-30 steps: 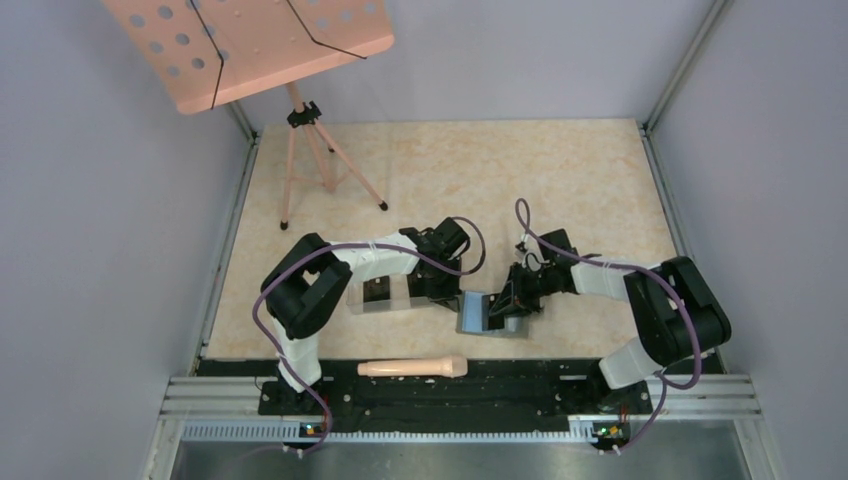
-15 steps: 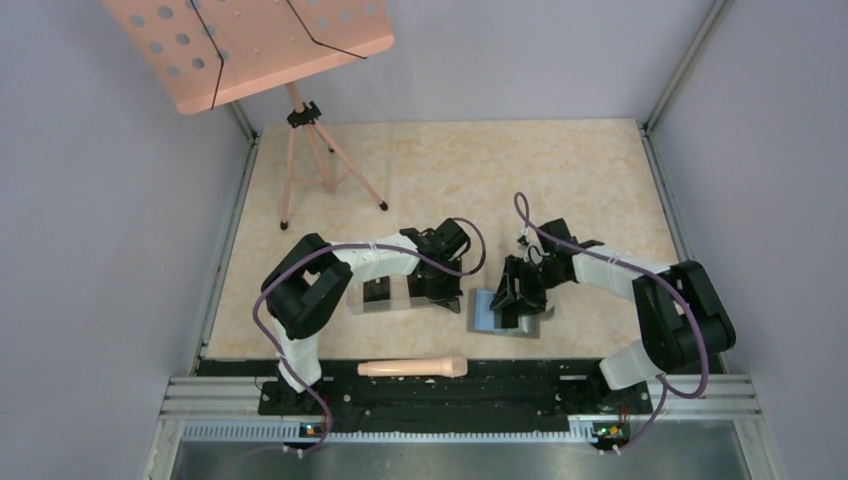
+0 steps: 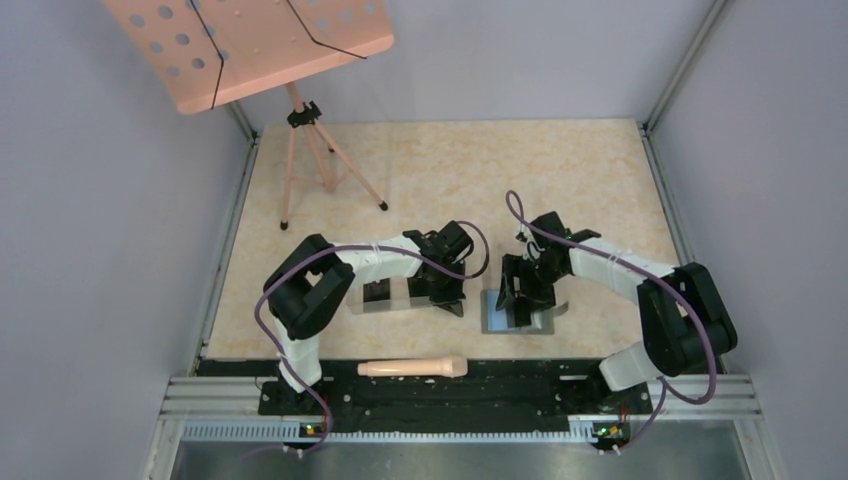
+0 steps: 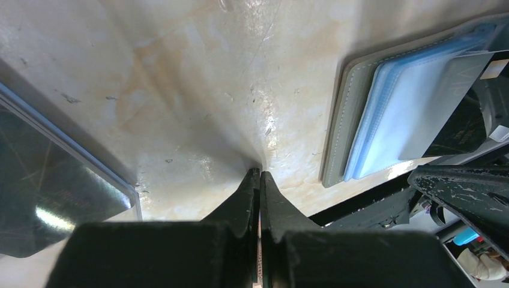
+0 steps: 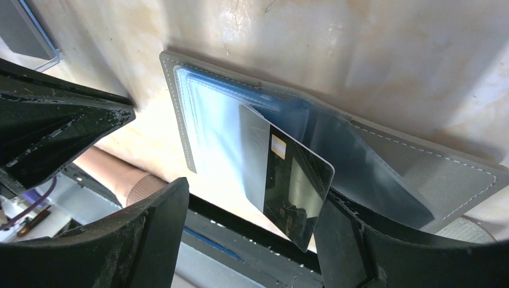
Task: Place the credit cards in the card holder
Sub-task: Insert the credit card into the card holder.
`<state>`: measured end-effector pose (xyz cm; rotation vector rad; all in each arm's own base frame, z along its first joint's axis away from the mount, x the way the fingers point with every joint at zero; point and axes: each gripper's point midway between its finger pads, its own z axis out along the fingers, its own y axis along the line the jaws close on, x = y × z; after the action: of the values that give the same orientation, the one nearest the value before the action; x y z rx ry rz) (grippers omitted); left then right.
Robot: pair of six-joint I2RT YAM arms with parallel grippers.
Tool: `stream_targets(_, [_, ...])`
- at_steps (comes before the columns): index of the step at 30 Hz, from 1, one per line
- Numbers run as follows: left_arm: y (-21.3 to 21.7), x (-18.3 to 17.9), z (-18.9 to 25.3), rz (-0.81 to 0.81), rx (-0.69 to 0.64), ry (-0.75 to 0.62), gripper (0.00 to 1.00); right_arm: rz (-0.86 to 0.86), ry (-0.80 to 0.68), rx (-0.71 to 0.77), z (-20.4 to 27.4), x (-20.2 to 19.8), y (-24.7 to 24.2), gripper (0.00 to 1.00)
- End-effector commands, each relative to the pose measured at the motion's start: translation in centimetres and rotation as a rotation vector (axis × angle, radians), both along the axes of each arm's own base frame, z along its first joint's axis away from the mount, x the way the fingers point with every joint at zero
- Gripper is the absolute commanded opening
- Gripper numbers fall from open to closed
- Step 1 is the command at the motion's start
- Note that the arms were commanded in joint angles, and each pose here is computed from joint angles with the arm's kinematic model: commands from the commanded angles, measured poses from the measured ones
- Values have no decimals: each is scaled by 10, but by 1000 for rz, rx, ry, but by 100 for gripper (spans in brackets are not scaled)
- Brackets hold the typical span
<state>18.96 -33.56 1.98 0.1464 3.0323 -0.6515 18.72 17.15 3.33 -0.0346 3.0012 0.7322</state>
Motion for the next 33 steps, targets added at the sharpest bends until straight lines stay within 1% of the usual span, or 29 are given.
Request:
stream_targets(1, [-3,1,5,-4,-4,-19,0,23,-67,-50,13,6,-3,72])
stream_targets(2, [-4,2,7,-6,-12,-21,0,25,-64,-52,12,5,-2,73])
stream_targets(5, [-12,4,17,-10,-63,-42,5,34,-60,-28,8,3,4,73])
stream_targets(11, [-22,7,36,-9,-144,-82,23,44,-37,42,-1,1,22,73])
stream_targets(16, [-22,4,31,-14,-144,-64,27,40,-34,98,1,6,40,71])
stream_targets(17, [-21,3,29,-14,-139,-55,27,40,-33,105,1,7,43,71])
stream_targets(20, [-16,-1,19,-12,-101,-30,26,34,-24,126,2,8,50,64])
stream_targets(24, [-9,-3,7,-6,-51,-9,24,44,-17,134,2,7,55,48])
stream_targets(25, [-7,-4,4,-5,-40,-5,23,48,-17,134,3,6,56,46])
stream_targets(27, [-4,-5,1,-3,-20,1,21,51,-13,130,2,5,55,39])
stream_targets(29, [0,-6,-2,1,0,2,17,59,-8,123,0,2,54,39])
stream_targets(30, [1,-6,-3,3,9,1,14,64,-9,113,0,2,53,40])
stream_targets(31, [3,-6,-4,5,17,-1,10,69,-10,102,-1,1,51,44])
stream_targets(33, [7,-6,-5,8,34,0,4,75,-18,68,0,1,46,51])
